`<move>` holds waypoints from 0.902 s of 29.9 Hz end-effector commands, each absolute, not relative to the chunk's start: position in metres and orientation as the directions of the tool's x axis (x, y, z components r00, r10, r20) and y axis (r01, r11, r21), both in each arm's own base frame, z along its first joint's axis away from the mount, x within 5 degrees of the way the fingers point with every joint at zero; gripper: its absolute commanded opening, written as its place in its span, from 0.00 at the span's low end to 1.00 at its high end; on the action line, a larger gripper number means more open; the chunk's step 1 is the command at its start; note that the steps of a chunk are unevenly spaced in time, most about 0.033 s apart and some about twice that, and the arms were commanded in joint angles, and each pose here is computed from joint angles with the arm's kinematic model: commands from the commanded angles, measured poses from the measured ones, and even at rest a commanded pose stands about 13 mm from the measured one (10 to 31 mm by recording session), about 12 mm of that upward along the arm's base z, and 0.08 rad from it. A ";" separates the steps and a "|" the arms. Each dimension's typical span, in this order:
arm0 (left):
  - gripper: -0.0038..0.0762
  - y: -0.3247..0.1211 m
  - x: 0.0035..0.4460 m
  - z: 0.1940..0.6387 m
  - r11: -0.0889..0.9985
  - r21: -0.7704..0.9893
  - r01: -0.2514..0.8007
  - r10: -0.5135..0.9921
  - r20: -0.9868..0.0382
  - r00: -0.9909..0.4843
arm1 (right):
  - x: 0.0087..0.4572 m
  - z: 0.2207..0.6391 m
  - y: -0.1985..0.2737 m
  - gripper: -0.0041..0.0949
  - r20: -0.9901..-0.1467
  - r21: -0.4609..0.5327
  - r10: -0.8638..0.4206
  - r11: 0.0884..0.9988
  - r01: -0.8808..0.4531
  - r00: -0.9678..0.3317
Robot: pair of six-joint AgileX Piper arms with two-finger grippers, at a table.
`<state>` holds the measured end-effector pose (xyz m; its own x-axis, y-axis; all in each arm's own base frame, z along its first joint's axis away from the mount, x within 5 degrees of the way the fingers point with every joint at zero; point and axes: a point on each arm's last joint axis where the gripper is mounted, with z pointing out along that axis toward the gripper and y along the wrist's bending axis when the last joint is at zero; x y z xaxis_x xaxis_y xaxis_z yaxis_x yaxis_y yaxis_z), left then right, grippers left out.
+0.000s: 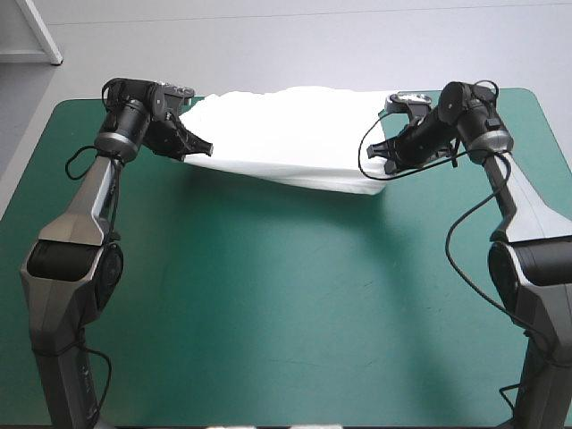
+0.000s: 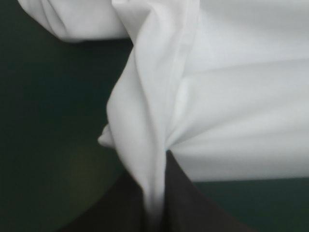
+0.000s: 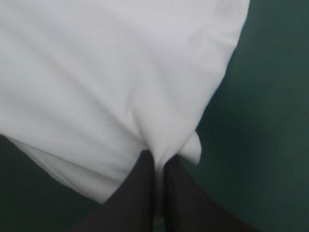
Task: Fold the cloth
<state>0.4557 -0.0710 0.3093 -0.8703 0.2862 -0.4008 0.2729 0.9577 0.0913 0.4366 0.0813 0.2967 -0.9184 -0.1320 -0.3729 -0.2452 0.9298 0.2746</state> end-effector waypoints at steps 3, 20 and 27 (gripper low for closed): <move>0.07 -0.064 0.395 0.330 0.946 0.057 0.318 0.319 -0.326 -0.890 | 0.378 0.324 0.068 0.02 -0.393 0.202 -0.205 0.932 -0.301 -0.897; 0.07 -0.032 0.181 0.276 0.983 -0.023 0.182 0.176 -0.162 -0.971 | 0.201 0.280 0.075 0.03 -0.189 0.204 -0.348 0.901 -0.383 -0.918; 0.07 -0.030 0.133 0.289 0.978 -0.084 0.191 0.166 -0.237 -0.957 | 0.171 0.263 0.070 0.03 -0.162 0.199 -0.357 0.901 -0.385 -0.920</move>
